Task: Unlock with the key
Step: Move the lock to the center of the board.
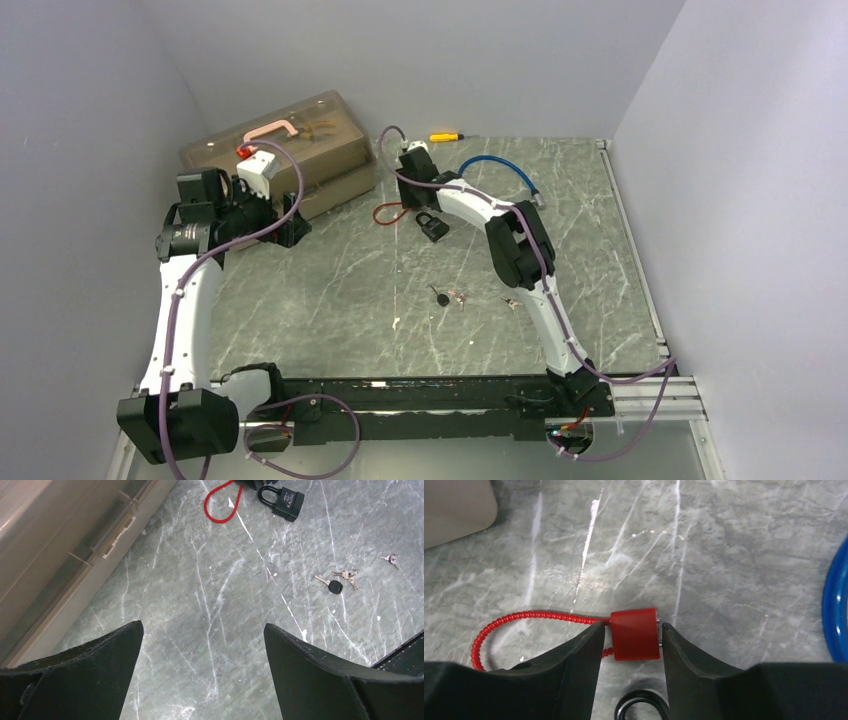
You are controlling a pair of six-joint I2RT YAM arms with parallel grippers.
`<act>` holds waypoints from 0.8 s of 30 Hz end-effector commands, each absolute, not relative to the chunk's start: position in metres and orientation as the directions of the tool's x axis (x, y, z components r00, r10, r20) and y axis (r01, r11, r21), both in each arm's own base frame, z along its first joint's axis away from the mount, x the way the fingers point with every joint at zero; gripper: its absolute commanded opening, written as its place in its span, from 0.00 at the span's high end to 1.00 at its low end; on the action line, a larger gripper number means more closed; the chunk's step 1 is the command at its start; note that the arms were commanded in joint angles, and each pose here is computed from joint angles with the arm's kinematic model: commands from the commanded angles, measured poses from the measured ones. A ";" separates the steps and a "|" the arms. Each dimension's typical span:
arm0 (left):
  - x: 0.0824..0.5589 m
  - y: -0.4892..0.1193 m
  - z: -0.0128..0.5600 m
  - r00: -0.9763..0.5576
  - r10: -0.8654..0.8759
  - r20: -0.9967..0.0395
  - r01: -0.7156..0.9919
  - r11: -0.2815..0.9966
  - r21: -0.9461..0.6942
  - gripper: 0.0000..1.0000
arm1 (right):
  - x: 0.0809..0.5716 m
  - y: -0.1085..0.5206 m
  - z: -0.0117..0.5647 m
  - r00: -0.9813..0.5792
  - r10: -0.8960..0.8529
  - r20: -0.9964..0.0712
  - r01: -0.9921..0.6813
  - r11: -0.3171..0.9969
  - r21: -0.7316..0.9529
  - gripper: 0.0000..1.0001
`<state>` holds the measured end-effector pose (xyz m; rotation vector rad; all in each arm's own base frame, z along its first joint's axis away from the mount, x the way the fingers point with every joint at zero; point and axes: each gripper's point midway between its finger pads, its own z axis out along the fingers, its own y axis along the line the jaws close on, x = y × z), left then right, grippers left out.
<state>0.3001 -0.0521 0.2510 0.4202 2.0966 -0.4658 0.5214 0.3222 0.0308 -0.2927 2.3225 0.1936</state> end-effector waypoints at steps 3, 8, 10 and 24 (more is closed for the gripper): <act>0.291 -0.050 0.254 -0.505 0.138 -0.852 0.466 0.874 -0.134 0.01 | 0.489 0.347 0.027 -0.677 -0.201 -0.709 -0.329 0.943 0.048 0.57; 0.285 -0.049 0.256 -0.498 0.146 -0.855 0.465 0.877 -0.121 0.01 | 0.440 0.352 0.024 -0.696 -0.200 -0.690 -0.334 0.940 0.065 0.62; 0.282 -0.049 0.255 -0.494 0.150 -0.856 0.466 0.877 -0.115 0.01 | 0.416 0.354 0.024 -0.693 -0.198 -0.693 -0.346 0.935 0.078 0.63; 0.275 -0.052 0.253 -0.493 0.154 -0.856 0.477 0.871 -0.117 0.02 | 0.309 0.376 0.040 -0.713 -0.214 -0.668 -0.397 0.908 0.132 0.45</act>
